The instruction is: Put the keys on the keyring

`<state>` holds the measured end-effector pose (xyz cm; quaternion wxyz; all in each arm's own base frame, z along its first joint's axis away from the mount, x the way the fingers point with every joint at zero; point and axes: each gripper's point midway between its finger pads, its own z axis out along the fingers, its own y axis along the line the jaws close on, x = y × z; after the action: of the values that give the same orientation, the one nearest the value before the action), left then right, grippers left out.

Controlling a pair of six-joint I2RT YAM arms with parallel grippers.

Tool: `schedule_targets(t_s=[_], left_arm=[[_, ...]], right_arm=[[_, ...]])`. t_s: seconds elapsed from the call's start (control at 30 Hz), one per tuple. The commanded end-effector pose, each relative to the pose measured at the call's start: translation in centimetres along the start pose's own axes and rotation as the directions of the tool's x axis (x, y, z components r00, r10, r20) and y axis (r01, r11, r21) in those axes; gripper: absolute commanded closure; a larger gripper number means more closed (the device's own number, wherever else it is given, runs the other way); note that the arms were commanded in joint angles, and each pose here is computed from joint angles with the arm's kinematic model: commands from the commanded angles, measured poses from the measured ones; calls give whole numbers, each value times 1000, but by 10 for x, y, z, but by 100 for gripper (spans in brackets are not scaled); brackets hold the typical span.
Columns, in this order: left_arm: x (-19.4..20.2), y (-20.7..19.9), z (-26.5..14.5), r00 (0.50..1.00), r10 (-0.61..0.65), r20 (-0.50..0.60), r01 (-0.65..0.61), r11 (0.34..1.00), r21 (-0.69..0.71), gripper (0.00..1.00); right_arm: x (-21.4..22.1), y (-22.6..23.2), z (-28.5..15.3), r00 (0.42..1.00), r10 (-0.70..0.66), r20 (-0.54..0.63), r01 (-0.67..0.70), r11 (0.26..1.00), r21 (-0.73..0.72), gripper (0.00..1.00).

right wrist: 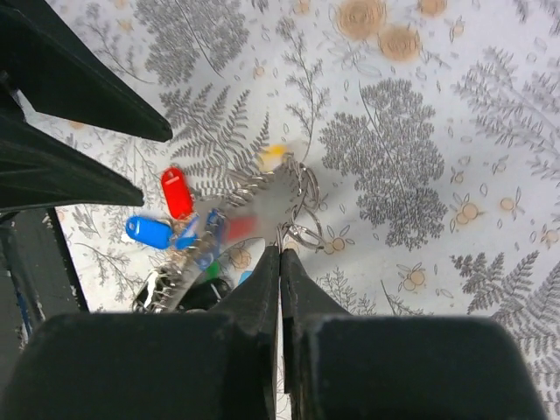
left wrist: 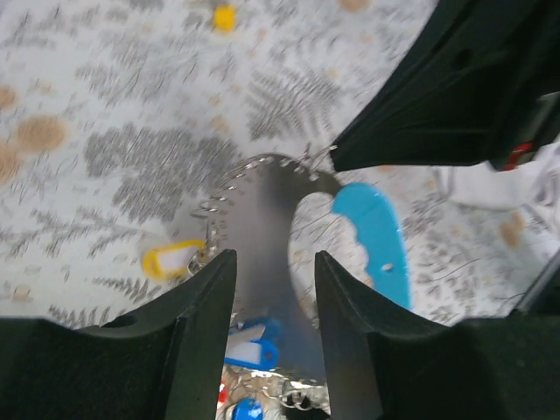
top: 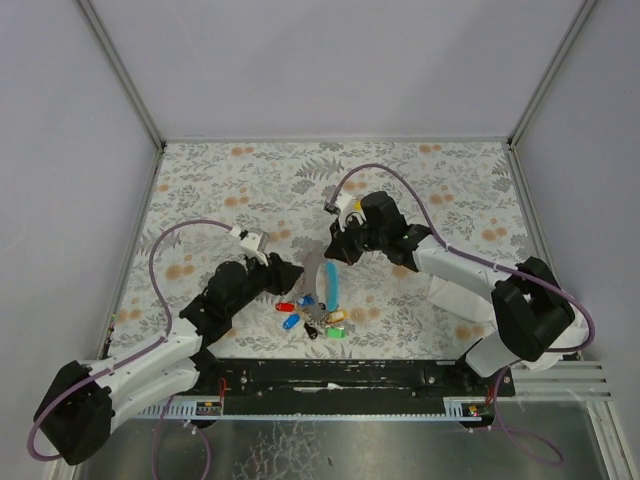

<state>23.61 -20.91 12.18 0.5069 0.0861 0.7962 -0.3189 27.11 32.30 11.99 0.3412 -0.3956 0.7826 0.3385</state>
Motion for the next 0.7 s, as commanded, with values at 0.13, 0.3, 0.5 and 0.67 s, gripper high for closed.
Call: schedule_targets(t_s=[0.13,0.3,0.5,0.67], left_arm=[[-65,-51,-16,966,25,258,-88,968,234,59],[-84,-59,-16,951,44,305,-126,959,253,59],[-81,-67,-10,952,48,304,-147,939,312,59],[-79,-77,-17,939,82,335,-212,903,373,59]], right_arm=[[-71,29,-33,943,-207,262,225,974,-39,100],[-95,40,-57,889,-302,343,324,946,-9,100],[-82,48,-58,902,-299,311,332,941,-58,100],[-65,50,-55,905,-277,321,317,945,-77,100]])
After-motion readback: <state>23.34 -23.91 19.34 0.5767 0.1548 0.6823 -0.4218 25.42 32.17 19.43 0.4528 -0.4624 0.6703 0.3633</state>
